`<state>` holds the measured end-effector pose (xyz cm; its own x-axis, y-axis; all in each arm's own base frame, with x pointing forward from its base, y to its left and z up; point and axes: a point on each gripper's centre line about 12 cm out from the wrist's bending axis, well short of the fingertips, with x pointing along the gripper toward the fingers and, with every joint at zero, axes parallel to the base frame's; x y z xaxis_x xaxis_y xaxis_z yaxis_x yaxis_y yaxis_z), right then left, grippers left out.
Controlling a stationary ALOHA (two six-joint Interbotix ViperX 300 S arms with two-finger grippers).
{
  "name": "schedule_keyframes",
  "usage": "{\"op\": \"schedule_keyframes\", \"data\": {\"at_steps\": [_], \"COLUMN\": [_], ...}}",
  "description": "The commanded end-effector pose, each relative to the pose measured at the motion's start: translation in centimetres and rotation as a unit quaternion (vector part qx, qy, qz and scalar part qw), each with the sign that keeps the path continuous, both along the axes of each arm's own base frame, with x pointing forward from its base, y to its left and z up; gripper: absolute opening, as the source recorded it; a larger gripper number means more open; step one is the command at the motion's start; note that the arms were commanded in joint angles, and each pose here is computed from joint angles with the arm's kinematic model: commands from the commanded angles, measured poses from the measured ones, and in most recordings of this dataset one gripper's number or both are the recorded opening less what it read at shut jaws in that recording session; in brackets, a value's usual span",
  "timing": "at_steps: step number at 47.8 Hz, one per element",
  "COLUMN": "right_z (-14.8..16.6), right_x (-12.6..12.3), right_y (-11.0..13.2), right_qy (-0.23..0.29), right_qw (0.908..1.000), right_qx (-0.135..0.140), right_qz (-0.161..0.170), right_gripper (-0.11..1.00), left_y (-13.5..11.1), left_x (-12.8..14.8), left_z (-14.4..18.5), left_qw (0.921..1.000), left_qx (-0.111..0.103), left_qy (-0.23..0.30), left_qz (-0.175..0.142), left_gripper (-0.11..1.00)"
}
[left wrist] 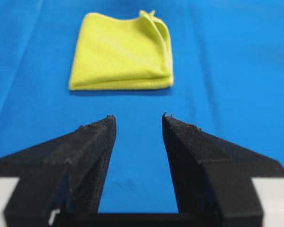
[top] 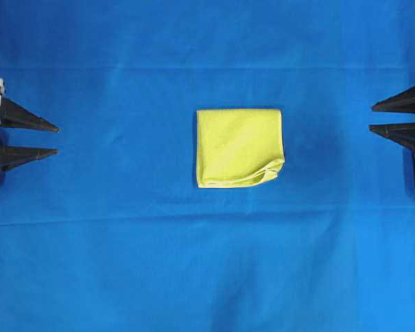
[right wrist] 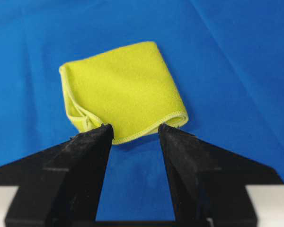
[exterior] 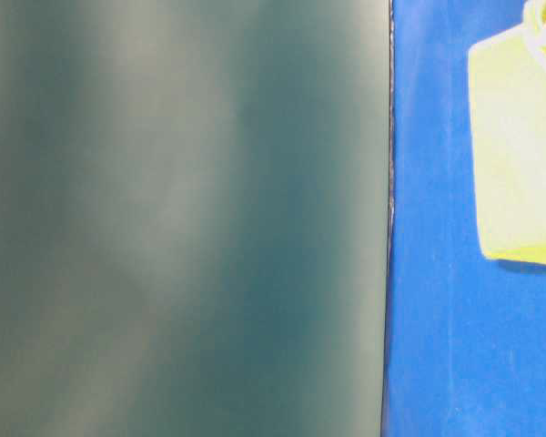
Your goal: Fold the yellow towel.
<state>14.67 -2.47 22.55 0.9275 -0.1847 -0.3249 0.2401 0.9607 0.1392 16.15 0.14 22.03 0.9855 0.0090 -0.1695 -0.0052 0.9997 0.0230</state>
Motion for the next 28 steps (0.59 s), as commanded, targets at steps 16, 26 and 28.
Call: {"op": "schedule_keyframes", "data": {"at_steps": [16, 26, 28], "right_z": [0.34, 0.41, 0.38], "right_x": [0.28, 0.29, 0.31], "right_y": [0.02, 0.02, 0.02], "right_qy": [-0.002, -0.003, -0.002], "right_qw": [1.0, 1.0, 1.0], "right_qx": [0.001, 0.0, 0.0], "right_qz": [0.002, 0.002, 0.002], "right_gripper": [0.51, 0.51, 0.51], "left_y": [0.05, 0.05, 0.05], "left_x": [0.18, 0.18, 0.18], "left_z": [0.52, 0.5, 0.52], "left_qw": [1.0, 1.0, 1.0], "left_qx": [0.003, 0.003, 0.003], "left_qy": [-0.006, -0.005, -0.006], "left_qz": [0.001, 0.001, 0.001], "left_gripper": [0.41, 0.41, 0.41]}}
